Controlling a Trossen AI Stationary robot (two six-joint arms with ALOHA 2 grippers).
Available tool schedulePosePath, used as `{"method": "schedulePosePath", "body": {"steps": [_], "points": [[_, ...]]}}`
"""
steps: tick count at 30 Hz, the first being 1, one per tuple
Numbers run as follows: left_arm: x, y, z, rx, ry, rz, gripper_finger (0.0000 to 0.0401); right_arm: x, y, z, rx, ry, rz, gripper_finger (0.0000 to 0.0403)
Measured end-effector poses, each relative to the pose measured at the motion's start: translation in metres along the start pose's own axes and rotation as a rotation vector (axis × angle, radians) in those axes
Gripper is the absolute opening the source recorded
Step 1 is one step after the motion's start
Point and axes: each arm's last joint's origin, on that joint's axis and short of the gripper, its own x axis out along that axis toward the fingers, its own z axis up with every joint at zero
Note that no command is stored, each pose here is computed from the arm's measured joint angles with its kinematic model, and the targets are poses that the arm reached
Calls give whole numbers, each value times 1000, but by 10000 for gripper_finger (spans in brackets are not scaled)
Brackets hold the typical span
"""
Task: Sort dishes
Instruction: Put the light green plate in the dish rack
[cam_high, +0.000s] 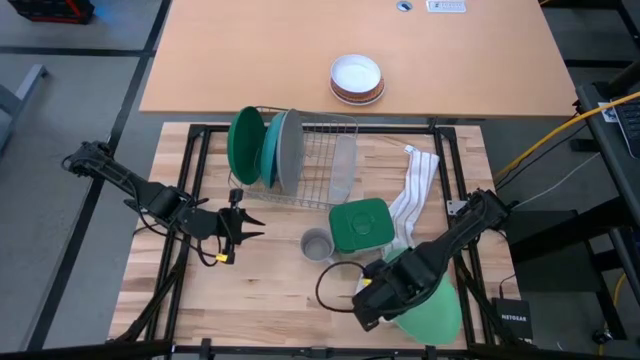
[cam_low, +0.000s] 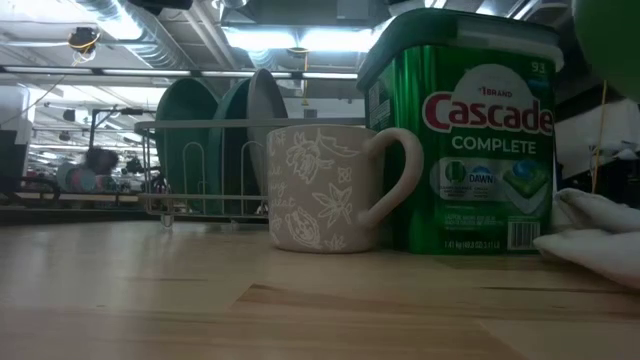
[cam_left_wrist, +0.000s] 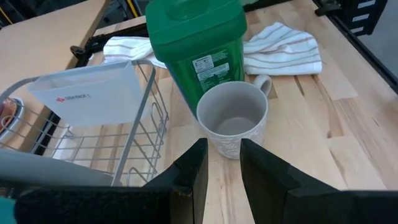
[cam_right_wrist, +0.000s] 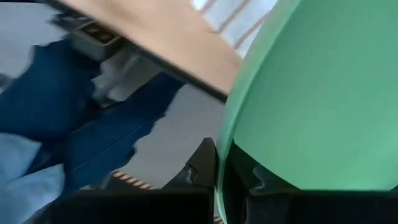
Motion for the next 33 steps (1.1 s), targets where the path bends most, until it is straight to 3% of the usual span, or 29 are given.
{"method": "schedulePosePath", "body": {"steps": [11, 15, 23, 27, 33], "points": [[-2, -5, 0, -22, -5, -23, 84, -73, 9, -25, -68, 26, 290, 7], [-6, -11, 0, -7, -12, -51, 84, -92, 6, -24, -77, -85, 399, 7], [-13, -22, -6, 8, 17, -107, 84, -117, 17, 13, -167, -353, 565, 8], [-16, -26, -10, 0, 49, -125, 84, -133, 25, 37, -207, -387, 663, 8], [-20, -31, -12, 12, 58, -150, 84, -144, 26, 61, -194, -399, 712, 8]]}}
